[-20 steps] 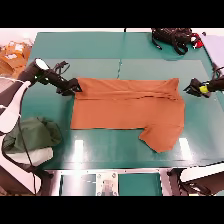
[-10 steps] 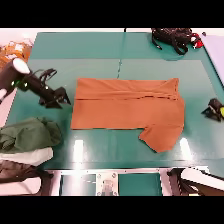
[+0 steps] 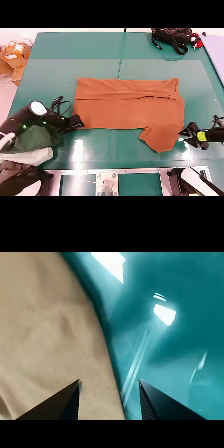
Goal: Fold the shirts.
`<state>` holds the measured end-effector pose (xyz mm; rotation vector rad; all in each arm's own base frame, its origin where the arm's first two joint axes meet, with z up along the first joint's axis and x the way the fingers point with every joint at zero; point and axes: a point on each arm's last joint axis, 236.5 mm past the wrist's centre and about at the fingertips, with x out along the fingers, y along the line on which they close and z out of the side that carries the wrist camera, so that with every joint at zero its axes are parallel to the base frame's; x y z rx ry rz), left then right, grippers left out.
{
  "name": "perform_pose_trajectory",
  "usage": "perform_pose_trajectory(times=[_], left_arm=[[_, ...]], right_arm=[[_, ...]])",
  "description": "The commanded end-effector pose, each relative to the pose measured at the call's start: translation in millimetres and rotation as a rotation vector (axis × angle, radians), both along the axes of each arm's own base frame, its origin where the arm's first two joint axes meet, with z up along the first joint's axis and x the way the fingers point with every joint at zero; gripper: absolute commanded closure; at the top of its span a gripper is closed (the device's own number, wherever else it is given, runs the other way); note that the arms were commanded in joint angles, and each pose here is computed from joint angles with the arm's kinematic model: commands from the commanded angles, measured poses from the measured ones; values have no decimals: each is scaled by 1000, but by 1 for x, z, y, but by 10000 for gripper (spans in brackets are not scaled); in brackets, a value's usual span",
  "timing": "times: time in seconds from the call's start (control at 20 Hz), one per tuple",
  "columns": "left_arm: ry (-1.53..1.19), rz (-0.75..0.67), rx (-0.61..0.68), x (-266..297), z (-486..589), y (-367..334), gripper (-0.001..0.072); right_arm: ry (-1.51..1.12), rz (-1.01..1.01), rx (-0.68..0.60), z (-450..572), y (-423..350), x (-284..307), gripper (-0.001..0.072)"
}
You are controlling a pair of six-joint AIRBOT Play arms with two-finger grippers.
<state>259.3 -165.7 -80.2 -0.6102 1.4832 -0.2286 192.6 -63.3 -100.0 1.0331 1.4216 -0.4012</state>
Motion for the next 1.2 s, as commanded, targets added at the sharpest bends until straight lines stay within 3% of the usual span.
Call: perform_pose_trajectory(times=[0.0, 0.2, 0.25, 0.35, 0.4, 0.45, 0.6, 0.85, 1.15], left_arm=[[-77, 74, -5, 13, -15, -25, 163], [-45, 129, -13, 20, -34, -31, 165], [-67, 152, -17, 27, -32, -31, 170], [-108, 169, -15, 38, -30, -29, 463], [-118, 161, -15, 40, -27, -29, 498], [-129, 136, -15, 42, -24, -31, 673], [-134, 4, 21, 39, -10, -34, 679], [-67, -219, 237, 12, 22, 6, 679], [-128, -303, 244, 25, 60, 2, 679]], right_arm=[[-9, 33, 40, -17, 35, 0, 280], [-19, 99, 41, -18, 49, 3, 284], [-24, 111, 38, -17, 49, 3, 341], [-29, 116, 37, -17, 49, 4, 546], [-35, 117, 36, -16, 48, 6, 605], [-43, 119, 30, -13, 46, 9, 662], [-50, 143, 29, 0, 42, 15, 695], [41, 189, -31, 20, 24, -1, 695], [-105, 201, -69, 81, 18, 33, 695]])
